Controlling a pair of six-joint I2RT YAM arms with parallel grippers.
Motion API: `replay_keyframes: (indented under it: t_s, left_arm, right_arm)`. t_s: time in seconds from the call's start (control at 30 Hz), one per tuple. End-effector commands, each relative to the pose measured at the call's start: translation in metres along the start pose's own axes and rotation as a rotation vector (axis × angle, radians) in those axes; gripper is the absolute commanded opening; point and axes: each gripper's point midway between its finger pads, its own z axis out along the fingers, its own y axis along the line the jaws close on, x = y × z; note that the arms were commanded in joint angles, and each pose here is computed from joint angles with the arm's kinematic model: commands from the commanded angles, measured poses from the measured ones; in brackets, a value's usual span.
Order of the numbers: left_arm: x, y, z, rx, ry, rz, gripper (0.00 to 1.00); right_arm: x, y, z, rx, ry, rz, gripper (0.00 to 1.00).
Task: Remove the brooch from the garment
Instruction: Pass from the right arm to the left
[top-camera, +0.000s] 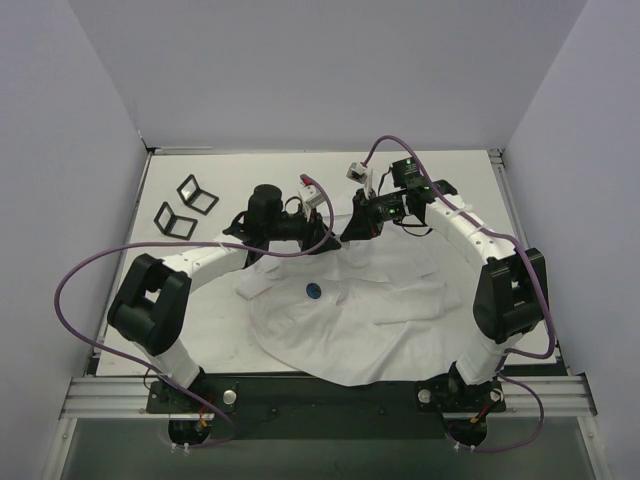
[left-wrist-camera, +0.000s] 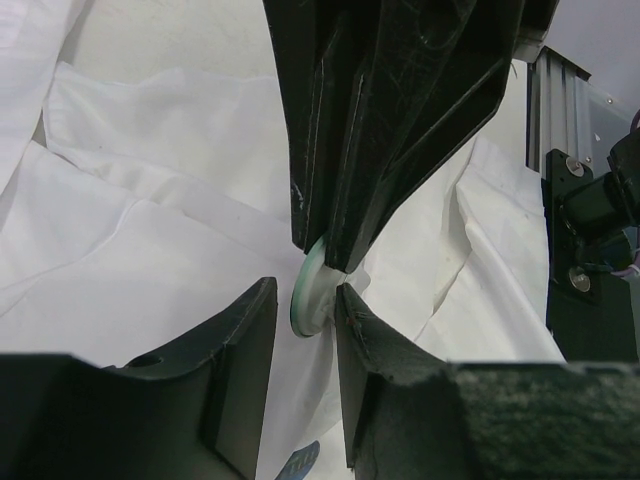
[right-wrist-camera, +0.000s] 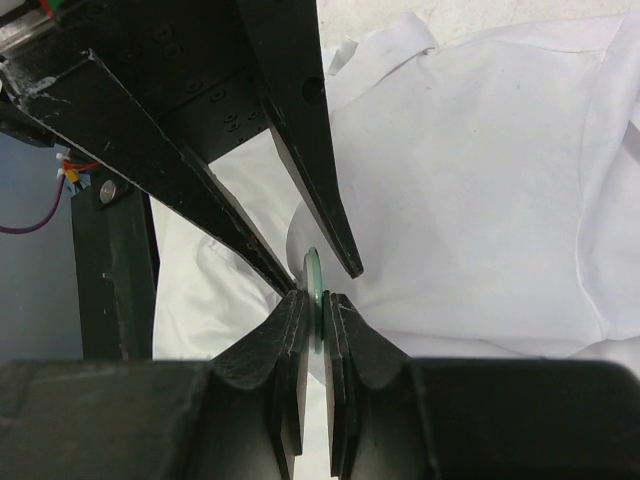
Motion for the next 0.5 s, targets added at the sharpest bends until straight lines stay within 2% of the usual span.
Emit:
replay_keyframes:
  t_s: [0.0,0.47]
  left_arm:
    - [-0.0086,0.0110,0.0015,-0.037,-0.035,0.022,0.39]
    - [-0.0081,0.0131,0.0022,-0.046,-0.036,0.011,0.38]
  right_arm:
    - [-0.0087,0.0128,-0.0038,-0.046,-0.032,-0.027,0.00]
    - [-0.0069,0.0153,-0.0022,-0.054,-0.027,-0.031,0.00]
